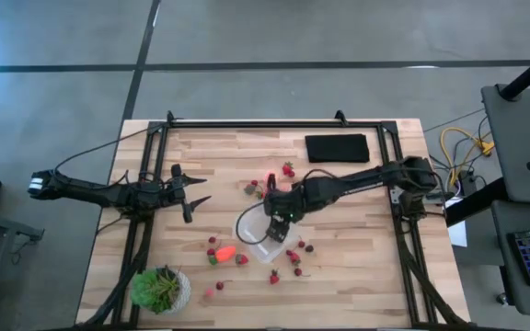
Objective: Pick and placing Produce into tupperware
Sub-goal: Put the red cherry into the transparent container
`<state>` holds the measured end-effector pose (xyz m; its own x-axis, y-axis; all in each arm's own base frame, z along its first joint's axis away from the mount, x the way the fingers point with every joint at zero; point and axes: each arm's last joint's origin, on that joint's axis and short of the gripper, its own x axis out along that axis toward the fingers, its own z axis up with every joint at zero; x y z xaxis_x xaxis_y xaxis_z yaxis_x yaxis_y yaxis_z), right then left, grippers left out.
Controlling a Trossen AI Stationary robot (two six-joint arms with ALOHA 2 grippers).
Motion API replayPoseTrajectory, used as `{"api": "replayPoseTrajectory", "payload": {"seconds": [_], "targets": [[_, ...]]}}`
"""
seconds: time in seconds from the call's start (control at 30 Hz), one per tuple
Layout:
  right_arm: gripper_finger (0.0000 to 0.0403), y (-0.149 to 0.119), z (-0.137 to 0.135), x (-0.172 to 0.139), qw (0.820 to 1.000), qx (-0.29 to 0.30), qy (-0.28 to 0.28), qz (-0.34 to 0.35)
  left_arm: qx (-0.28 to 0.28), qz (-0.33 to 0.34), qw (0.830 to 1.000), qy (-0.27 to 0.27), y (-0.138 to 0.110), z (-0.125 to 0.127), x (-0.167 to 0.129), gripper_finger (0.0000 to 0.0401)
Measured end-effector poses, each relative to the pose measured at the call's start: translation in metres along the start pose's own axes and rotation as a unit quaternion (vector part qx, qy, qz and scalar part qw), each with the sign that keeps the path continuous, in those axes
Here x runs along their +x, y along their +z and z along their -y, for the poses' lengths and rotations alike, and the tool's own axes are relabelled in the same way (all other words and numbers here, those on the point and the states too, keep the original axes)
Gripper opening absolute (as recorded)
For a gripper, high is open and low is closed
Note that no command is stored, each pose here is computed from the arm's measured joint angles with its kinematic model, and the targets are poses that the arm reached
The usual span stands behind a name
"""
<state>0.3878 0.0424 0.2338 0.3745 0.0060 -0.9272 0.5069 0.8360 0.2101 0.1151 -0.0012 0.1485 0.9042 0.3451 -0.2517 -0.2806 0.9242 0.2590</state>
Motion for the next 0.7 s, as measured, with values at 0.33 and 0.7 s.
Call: {"api": "replayPoseTrajectory", "payload": {"seconds": [0.33,0.7], "targets": [[0.0273,0.044,0.107,-0.009,0.987,0.125,-0.087,-0.059,0.0,0.0,1.0,0.0,0.0,0.0,0.0,0.0242],[0.0251,0.064,0.161,0.027,0.983,0.142,-0.094,-0.075,0.0,0.0,1.0,0.0,0.0,0.0,0.0,0.0242]]}}
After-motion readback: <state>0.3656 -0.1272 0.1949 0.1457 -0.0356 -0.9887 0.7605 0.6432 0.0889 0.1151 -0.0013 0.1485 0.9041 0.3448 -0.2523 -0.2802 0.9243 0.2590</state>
